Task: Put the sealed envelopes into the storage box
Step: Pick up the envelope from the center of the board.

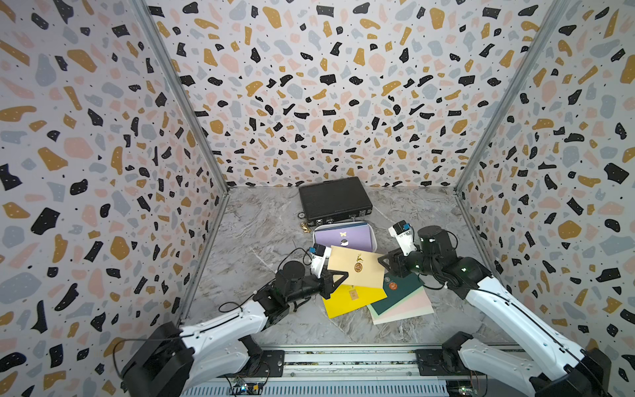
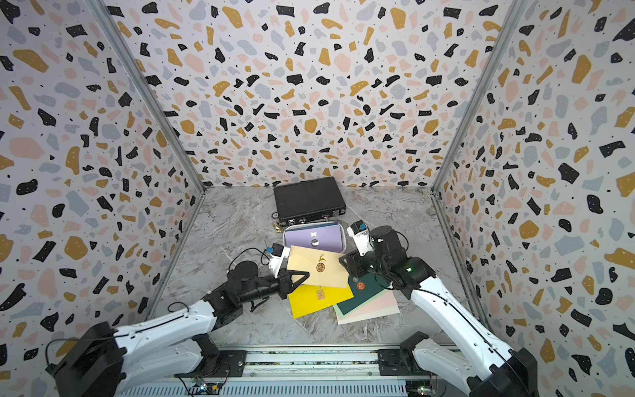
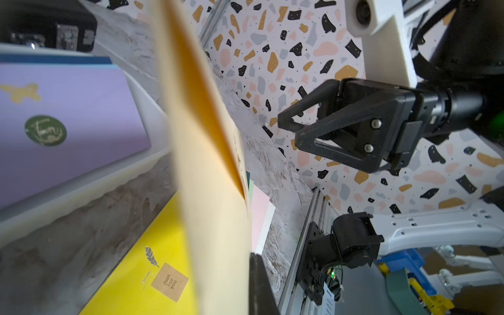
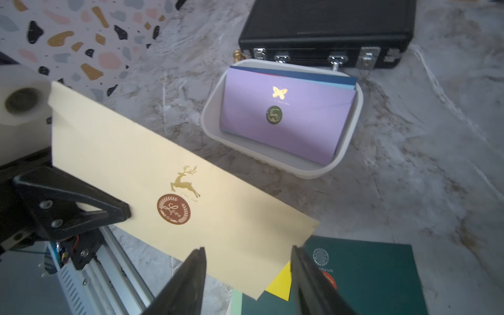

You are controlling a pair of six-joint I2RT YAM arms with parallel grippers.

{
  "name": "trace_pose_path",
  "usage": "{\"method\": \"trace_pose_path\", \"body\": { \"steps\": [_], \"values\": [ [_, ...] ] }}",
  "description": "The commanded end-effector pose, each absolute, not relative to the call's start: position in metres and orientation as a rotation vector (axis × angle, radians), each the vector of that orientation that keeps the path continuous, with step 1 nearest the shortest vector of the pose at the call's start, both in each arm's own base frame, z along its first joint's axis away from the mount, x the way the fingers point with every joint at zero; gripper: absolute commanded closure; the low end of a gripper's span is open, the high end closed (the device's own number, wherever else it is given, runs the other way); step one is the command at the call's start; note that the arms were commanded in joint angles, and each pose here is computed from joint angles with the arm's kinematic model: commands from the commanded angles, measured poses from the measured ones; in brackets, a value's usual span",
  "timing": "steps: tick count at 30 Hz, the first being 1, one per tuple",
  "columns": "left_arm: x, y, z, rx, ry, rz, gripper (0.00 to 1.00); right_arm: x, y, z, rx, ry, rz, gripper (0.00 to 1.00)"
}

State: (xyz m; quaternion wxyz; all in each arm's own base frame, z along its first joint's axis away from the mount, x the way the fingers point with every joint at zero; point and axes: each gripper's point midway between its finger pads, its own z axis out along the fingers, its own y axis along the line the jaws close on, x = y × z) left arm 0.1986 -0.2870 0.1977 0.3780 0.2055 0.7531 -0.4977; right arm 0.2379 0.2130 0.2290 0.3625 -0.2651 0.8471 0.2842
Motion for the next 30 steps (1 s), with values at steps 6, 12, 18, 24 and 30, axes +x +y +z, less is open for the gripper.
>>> {"method": "trace_pose_path", "body": {
  "steps": [6, 12, 18, 24, 30],
  "values": [
    [0.165, -0.282, 0.192, 0.793, 1.941, -1.255, 1.00, 0.195, 0.245, 0.304, -1.214, 1.787, 0.824, 0.39],
    [0.154, -0.283, 0.213, 0.844, 1.809, -1.302, 1.00, 0.162, 0.261, 0.291, -1.525, 1.788, 0.888, 0.34],
    [0.140, -0.285, 0.221, 0.896, 1.705, -1.355, 1.00, 0.170, 0.267, 0.275, -1.566, 1.818, 0.865, 0.33],
    [0.134, -0.285, 0.226, 0.914, 1.645, -1.374, 1.00, 0.172, 0.270, 0.257, -1.616, 1.874, 0.866, 0.38],
    [0.132, -0.284, 0.231, 0.917, 1.613, -1.383, 1.00, 0.167, 0.273, 0.246, -1.663, 1.893, 0.894, 0.51]
  ]
}}
